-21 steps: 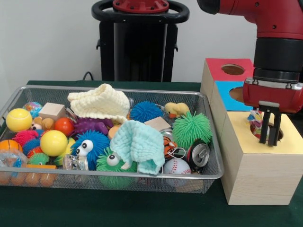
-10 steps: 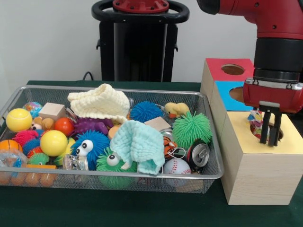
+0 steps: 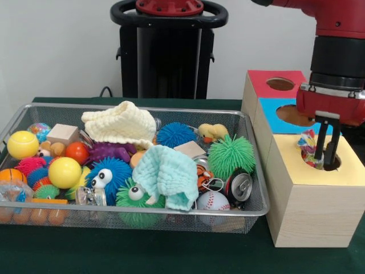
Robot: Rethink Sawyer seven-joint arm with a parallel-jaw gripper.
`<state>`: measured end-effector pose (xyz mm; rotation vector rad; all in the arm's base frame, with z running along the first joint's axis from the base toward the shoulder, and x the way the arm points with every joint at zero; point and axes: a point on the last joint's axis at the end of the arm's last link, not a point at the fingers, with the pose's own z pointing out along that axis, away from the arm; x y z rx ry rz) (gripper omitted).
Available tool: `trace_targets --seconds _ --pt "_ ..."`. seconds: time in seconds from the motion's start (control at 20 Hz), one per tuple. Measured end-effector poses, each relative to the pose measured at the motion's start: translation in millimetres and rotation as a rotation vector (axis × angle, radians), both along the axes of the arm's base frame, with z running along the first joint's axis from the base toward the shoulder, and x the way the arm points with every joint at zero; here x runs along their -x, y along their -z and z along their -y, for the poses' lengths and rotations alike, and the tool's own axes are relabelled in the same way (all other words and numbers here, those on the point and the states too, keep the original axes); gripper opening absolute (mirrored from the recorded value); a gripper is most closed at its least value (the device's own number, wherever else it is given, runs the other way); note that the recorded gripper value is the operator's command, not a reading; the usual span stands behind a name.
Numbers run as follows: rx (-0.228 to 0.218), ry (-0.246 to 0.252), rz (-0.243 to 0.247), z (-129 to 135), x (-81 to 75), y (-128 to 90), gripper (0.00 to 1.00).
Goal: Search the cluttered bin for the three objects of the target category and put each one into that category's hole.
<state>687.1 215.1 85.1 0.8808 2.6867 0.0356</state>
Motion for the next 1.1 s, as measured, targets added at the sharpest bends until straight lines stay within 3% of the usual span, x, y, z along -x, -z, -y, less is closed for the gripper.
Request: trace_targets --seconds 0.2,0.25,0.45,0.8,1.1 --pt "-0.010 0.008 -0.122 1 12.2 -20 0.00" --pt "-0.016 0.013 -0.174 2 16.7 -29 0.00" --pt "-0.006 0.009 -0.252 9 23.7 -53 0.00" --pt "0.040 -0.005 -0.224 23 15.3 -77 0.00" --pt "0.042 -0.001 -0.202 28 9.8 -82 0.00"
